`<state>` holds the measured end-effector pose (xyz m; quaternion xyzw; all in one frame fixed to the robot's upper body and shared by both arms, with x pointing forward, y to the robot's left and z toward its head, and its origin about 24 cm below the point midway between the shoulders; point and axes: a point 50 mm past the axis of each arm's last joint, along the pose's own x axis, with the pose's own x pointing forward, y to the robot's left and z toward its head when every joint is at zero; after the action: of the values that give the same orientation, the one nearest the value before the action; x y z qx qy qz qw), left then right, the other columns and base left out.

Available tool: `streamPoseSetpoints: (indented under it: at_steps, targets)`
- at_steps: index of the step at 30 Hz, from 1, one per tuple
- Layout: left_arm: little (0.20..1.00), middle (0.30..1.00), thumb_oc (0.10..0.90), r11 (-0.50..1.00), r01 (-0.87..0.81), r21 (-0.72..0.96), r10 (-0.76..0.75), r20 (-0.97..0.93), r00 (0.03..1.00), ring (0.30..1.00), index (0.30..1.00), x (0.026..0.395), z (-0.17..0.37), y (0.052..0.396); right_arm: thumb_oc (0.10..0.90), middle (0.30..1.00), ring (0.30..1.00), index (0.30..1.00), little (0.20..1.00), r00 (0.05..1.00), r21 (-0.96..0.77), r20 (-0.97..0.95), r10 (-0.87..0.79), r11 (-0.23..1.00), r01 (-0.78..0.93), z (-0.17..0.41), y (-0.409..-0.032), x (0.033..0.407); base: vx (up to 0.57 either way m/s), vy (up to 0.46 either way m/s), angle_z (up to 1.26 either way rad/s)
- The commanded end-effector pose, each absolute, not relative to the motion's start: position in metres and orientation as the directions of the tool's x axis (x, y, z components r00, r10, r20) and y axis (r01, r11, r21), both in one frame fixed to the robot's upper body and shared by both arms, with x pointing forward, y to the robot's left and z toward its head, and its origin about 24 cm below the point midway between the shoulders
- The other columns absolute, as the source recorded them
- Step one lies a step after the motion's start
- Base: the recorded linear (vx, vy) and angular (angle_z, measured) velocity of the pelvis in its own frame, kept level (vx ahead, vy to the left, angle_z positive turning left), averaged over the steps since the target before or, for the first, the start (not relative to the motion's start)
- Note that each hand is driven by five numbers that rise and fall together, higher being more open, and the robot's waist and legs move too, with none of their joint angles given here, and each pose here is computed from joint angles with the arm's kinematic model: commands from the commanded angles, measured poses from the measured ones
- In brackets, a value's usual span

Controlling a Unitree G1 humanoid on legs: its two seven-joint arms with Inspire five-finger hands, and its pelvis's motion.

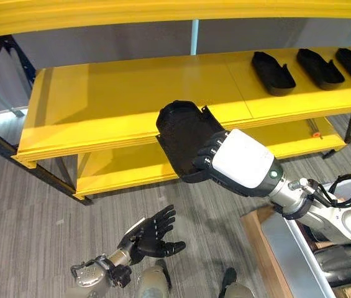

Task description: Move parts from the plastic box to the shelf.

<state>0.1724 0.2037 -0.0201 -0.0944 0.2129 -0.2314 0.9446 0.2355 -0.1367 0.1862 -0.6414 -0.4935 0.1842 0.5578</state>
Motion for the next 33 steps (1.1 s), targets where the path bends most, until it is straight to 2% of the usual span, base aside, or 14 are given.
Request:
streamPoseSetpoints:
  at_steps: [1, 7, 14, 18, 23, 27, 33]
  targets:
    - [1.0, 1.0, 0.9, 0.782, 0.567, -0.259, -0.618, -0.198, 0.761, 1.0, 1.0, 0.182, 0.012, 0.185, 0.4, 0.3, 0.3, 0.3, 0.3, 0.241, -0.743, 0.541, 0.806, 0.323, 0.586, 0.239, -0.125, 0.23, 0.22, -0.124, 0.14]
    - [1.0, 1.0, 0.9, 0.755, 0.608, -0.244, -0.654, -0.229, 0.721, 1.0, 1.0, 0.18, 0.011, 0.177, 0.4, 0.3, 0.3, 0.3, 0.3, 0.272, -0.715, 0.568, 0.777, 0.303, 0.63, 0.252, -0.128, 0.237, 0.12, -0.113, 0.23]
    - [1.0, 1.0, 0.9, 0.847, 0.503, -0.173, -0.531, -0.235, 0.814, 1.0, 1.0, 0.193, 0.016, 0.193, 0.4, 0.3, 0.3, 0.3, 0.3, 0.314, -0.708, 0.606, 0.731, 0.316, 0.632, 0.257, -0.137, 0.247, 0.04, -0.136, 0.21]
    - [1.0, 1.0, 0.9, 0.855, 0.493, -0.16, -0.518, -0.205, 0.83, 1.0, 1.0, 0.202, 0.02, 0.196, 0.4, 0.3, 0.3, 0.3, 0.3, 0.355, -0.705, 0.6, 0.717, 0.263, 0.659, 0.253, -0.145, 0.251, -0.01, -0.022, 0.73]
    - [1.0, 1.0, 0.9, 0.914, 0.372, -0.163, -0.399, -0.194, 0.896, 1.0, 1.0, 0.203, 0.014, 0.202, 0.4, 0.3, 0.3, 0.3, 0.3, 0.354, -0.731, 0.559, 0.75, 0.244, 0.638, 0.252, -0.145, 0.246, 0.13, 0.459, 0.76]
    - [1.0, 1.0, 0.9, 0.925, 0.335, -0.18, -0.367, -0.199, 0.908, 1.0, 1.0, 0.206, 0.01, 0.209, 0.4, 0.3, 0.3, 0.3, 0.3, 0.369, -0.747, 0.55, 0.749, 0.243, 0.619, 0.251, -0.149, 0.245, 0.16, 0.484, 0.22]
    - [1.0, 1.0, 0.9, 0.907, 0.401, -0.13, -0.421, -0.205, 0.884, 1.0, 1.0, 0.209, 0.01, 0.211, 0.4, 0.3, 0.3, 0.3, 0.3, 0.436, -0.757, 0.57, 0.696, 0.239, 0.607, 0.233, -0.157, 0.243, 0.21, 0.407, 0.18]
